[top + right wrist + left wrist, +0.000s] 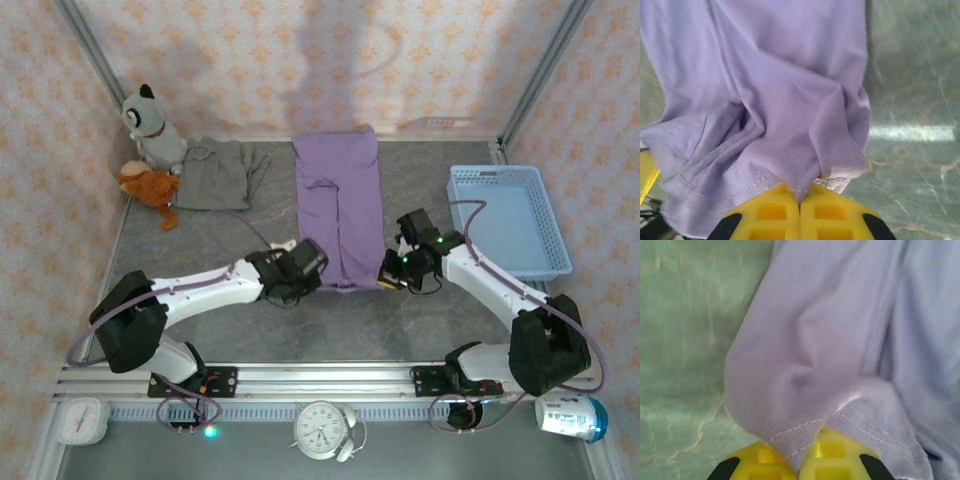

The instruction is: Fold and stack the mixed laundry pile

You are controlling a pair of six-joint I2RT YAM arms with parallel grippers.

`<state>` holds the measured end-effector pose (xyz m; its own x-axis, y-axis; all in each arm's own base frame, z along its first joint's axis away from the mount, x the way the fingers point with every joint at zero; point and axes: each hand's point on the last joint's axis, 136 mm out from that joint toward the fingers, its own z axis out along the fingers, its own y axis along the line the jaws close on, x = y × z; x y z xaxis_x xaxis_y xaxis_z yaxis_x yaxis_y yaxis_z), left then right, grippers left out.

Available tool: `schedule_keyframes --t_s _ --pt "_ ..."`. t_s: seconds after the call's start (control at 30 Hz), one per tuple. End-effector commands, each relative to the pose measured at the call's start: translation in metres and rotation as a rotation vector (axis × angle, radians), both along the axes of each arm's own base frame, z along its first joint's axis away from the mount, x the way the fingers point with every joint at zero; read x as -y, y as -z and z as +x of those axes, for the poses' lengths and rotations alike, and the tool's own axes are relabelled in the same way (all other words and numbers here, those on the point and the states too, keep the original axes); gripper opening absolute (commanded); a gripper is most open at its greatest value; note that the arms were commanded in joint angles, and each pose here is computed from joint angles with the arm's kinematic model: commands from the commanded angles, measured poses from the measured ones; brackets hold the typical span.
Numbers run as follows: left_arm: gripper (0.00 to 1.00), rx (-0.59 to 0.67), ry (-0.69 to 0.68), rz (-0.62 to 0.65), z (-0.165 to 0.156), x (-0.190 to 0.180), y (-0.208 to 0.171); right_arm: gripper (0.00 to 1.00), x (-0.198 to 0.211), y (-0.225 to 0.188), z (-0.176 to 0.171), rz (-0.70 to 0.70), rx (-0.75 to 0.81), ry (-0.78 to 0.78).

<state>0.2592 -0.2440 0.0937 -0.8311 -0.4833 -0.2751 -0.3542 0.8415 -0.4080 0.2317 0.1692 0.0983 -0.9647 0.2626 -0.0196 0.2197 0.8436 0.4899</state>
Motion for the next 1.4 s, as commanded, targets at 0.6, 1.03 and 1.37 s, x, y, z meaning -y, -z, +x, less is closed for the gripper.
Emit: schedule_keyframes --t_s 0.6,1.03,1.37 --pt "0.0 -0.03 -0.019 0.035 0.199 -0.027 -0.007 0.03 0.0 0.001 0.203 -0.054 0.034 0.182" --pt "0.59 -0.076 0.033 0.069 0.233 -0.045 -0.019 0.6 0.029 -0.022 0.235 -0.075 0.105 0.178" --pt "0.36 -0.049 0.138 -0.021 0.165 -0.007 -0.025 0.35 -0.033 -0.009 0.162 0.003 0.061 0.059"
